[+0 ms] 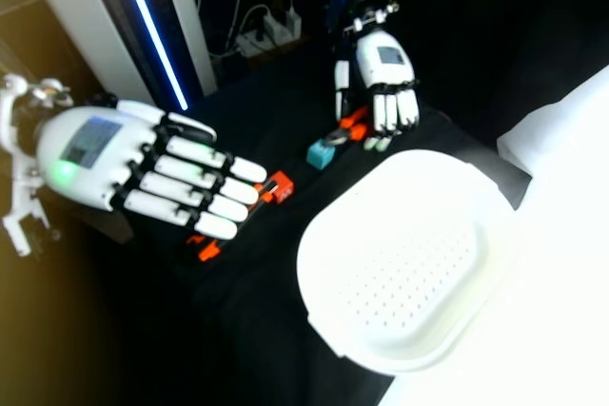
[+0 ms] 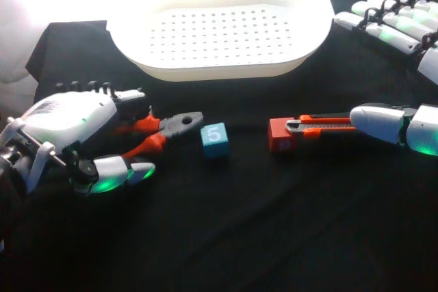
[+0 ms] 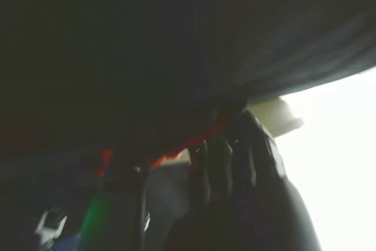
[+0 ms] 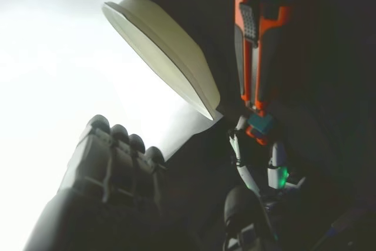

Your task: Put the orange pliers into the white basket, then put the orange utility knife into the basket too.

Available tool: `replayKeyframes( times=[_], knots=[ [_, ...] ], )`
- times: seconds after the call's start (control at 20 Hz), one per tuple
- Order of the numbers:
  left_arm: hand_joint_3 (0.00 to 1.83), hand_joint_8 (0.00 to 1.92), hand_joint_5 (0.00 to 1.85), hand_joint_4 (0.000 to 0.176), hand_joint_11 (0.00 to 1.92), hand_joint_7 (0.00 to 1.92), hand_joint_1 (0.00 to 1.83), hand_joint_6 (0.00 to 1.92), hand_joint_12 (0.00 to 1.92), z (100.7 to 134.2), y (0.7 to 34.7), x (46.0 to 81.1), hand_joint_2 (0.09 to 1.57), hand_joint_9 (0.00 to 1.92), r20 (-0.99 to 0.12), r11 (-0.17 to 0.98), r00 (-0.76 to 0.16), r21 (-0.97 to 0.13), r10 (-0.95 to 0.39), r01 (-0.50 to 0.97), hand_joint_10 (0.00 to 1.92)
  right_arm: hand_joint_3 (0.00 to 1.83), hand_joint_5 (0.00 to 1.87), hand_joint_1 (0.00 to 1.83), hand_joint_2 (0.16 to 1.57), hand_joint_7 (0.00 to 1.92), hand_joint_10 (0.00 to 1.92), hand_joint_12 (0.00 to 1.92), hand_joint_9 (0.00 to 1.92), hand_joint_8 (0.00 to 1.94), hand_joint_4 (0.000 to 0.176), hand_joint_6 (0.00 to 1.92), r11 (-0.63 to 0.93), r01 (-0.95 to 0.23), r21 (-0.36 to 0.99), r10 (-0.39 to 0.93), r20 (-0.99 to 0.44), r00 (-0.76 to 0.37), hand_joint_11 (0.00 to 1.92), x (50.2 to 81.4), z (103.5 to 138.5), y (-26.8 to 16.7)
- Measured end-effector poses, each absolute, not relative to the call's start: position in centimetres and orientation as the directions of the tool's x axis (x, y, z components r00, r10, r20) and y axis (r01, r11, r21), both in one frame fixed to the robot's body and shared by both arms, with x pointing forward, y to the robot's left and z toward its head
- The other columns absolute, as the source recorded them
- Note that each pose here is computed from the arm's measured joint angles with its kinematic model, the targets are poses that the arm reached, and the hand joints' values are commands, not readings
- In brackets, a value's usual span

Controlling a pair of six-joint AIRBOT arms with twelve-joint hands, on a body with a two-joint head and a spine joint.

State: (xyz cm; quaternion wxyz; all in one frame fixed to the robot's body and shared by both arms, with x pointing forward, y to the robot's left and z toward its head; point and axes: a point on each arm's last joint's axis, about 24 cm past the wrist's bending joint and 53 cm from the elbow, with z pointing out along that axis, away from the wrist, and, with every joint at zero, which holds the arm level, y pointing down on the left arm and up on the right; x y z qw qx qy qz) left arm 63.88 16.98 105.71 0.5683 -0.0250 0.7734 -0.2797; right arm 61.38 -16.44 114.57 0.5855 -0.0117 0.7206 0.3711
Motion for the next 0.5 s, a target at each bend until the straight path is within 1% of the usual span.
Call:
replayKeyframes(
  times=[0.05, 0.1, 0.15, 0.2, 0.25, 0.3, 0.4, 0.45, 0.5],
  knots=[
    [0.01, 1.92, 0.77, 0.000, 1.30, 1.02, 1.17, 1.91, 1.92, 105.8, 16.8, 63.9, 1.33, 1.21, -0.866, 0.841, -0.352, -0.461, -0.356, 0.283, 1.92, 0.00, 0.00, 0.15, 1.25, 0.00, 0.00, 0.00, 0.00, 0.00, 0.021, 0.00, 0.724, -0.450, 0.522, 0.418, -0.852, -0.314, 0.00, 61.4, 114.6, -16.5],
    [0.00, 1.92, 0.89, 0.000, 1.42, 1.10, 1.37, 1.92, 1.92, 106.2, 16.6, 63.9, 1.27, 1.32, -0.866, 0.838, -0.349, -0.463, -0.359, 0.288, 1.92, 0.00, 0.00, 0.14, 1.26, 0.00, 0.00, 0.00, 0.00, 0.00, 0.020, 0.00, 0.724, -0.453, 0.521, 0.418, -0.853, -0.313, 0.00, 61.4, 114.6, -16.4],
    [0.00, 1.92, 0.93, 0.000, 1.49, 1.17, 1.41, 1.92, 1.92, 107.3, 16.3, 63.5, 1.26, 1.39, -0.873, 0.831, -0.333, -0.458, -0.356, 0.314, 1.92, 0.00, 0.00, 0.13, 1.26, 0.00, 0.00, 0.00, 0.00, 0.00, 0.022, 0.00, 0.723, -0.455, 0.521, 0.416, -0.853, -0.315, 0.00, 61.3, 114.6, -16.3],
    [0.00, 1.92, 0.97, 0.000, 1.55, 1.24, 1.39, 1.92, 1.92, 108.6, 16.2, 63.1, 1.27, 1.46, -0.884, 0.826, -0.305, -0.449, -0.354, 0.341, 1.92, 0.00, 0.00, 0.12, 1.27, 0.00, 0.00, 0.00, 0.00, 0.00, 0.016, 0.00, 0.723, -0.454, 0.521, 0.416, -0.853, -0.316, 0.00, 61.3, 114.6, -16.3],
    [0.00, 1.92, 0.97, 0.000, 1.56, 1.27, 1.38, 1.92, 1.92, 110.8, 16.1, 62.9, 1.28, 1.49, -0.903, 0.819, -0.252, -0.424, -0.349, 0.387, 1.92, 0.01, 0.00, 0.09, 1.27, 0.00, 0.00, 0.00, 0.00, 0.00, 0.019, 0.00, 0.723, -0.451, 0.523, 0.419, -0.852, -0.316, 0.00, 61.3, 114.6, -16.4],
    [0.00, 1.92, 0.96, 0.000, 1.59, 1.29, 1.32, 1.92, 1.92, 113.6, 16.2, 63.3, 1.29, 1.51, -0.913, 0.811, -0.176, -0.407, -0.367, 0.421, 1.92, 0.01, 0.00, 0.09, 1.28, 0.00, 0.00, 0.00, 0.00, 0.00, 0.018, 0.00, 0.723, -0.449, 0.524, 0.421, -0.851, -0.315, 0.00, 61.4, 114.6, -16.4],
    [0.00, 1.92, 0.98, 0.000, 1.58, 1.30, 1.36, 1.92, 1.92, 116.4, 16.6, 64.3, 1.26, 1.50, -0.914, 0.806, -0.103, -0.395, -0.392, 0.441, 1.92, 0.01, 0.00, 0.09, 1.28, 0.00, 0.00, 0.00, 0.00, 0.00, 0.017, 0.00, 0.723, -0.451, 0.523, 0.418, -0.852, -0.316, 0.00, 61.3, 114.6, -16.4],
    [0.00, 1.92, 0.99, 0.000, 1.56, 1.28, 1.37, 1.92, 1.92, 118.6, 16.8, 65.6, 1.26, 1.47, -0.914, 0.805, -0.052, -0.381, -0.403, 0.455, 1.92, 0.01, 0.00, 0.10, 1.28, 0.00, 0.00, 0.00, 0.00, 0.00, 0.020, 0.00, 0.723, -0.452, 0.522, 0.418, -0.852, -0.315, 0.00, 61.3, 114.6, -16.4],
    [0.00, 1.92, 0.96, 0.000, 1.52, 1.23, 1.35, 1.92, 1.92, 119.6, 16.7, 66.6, 1.28, 1.42, -0.910, 0.804, -0.033, -0.380, -0.412, 0.457, 1.92, 0.01, 0.00, 0.12, 1.29, 0.00, 0.00, 0.00, 0.00, 0.00, 0.032, 0.00, 0.723, -0.452, 0.522, 0.419, -0.852, -0.315, 0.00, 61.3, 114.6, -16.4]
  ],
)
